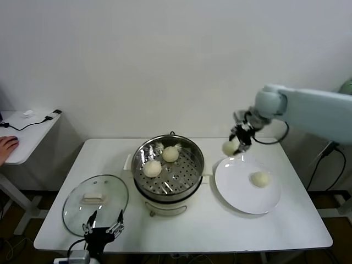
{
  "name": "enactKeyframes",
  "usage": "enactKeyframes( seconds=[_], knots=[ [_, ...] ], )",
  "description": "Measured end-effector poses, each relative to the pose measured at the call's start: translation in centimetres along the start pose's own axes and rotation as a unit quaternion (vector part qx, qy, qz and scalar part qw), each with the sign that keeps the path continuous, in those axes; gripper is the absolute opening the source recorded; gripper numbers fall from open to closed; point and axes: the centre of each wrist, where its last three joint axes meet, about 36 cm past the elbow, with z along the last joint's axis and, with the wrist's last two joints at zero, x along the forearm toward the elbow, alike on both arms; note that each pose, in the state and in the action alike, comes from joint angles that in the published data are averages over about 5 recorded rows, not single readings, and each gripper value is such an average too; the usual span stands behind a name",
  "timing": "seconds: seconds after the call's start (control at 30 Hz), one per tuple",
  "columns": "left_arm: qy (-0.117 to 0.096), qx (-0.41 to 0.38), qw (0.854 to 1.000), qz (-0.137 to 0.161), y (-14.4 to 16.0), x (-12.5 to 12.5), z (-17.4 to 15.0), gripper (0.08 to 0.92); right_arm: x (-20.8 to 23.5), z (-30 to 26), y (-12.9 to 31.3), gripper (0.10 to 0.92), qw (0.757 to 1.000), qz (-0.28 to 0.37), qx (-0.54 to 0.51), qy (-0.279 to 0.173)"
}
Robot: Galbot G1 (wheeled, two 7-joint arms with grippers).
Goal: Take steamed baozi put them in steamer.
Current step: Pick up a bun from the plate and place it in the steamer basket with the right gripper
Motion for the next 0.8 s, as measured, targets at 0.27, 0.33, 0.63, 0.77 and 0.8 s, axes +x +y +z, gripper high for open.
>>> enactKeyframes(
  seconds=[0.27,0.33,0.63,0.77,0.8],
  knots=[
    [0.002,0.001,1.000,-0.003,0.1,0.0,0.1,0.823,-2.8,-9.5,-2.0,0.602,0.977,-0.053,0.204,-0.044],
    [0.002,0.002,1.000,-0.004,0.1,0.0,0.2,0.823,-4.2,-10.9,-2.0,0.602,0.965,-0.069,0.248,-0.050],
    [0.006,0.002,1.000,-0.008,0.2,0.1,0.4,0.823,-10.8,-14.3,-1.5,0.602,0.914,-0.115,0.383,-0.063],
    [0.006,0.002,1.000,-0.009,0.3,0.1,0.5,0.823,-13.1,-15.1,-1.3,0.602,0.900,-0.119,0.413,-0.069],
    [0.006,0.002,1.000,-0.008,0.2,0.1,0.5,0.823,-13.7,-15.3,-1.3,0.602,0.898,-0.119,0.418,-0.070]
  ],
)
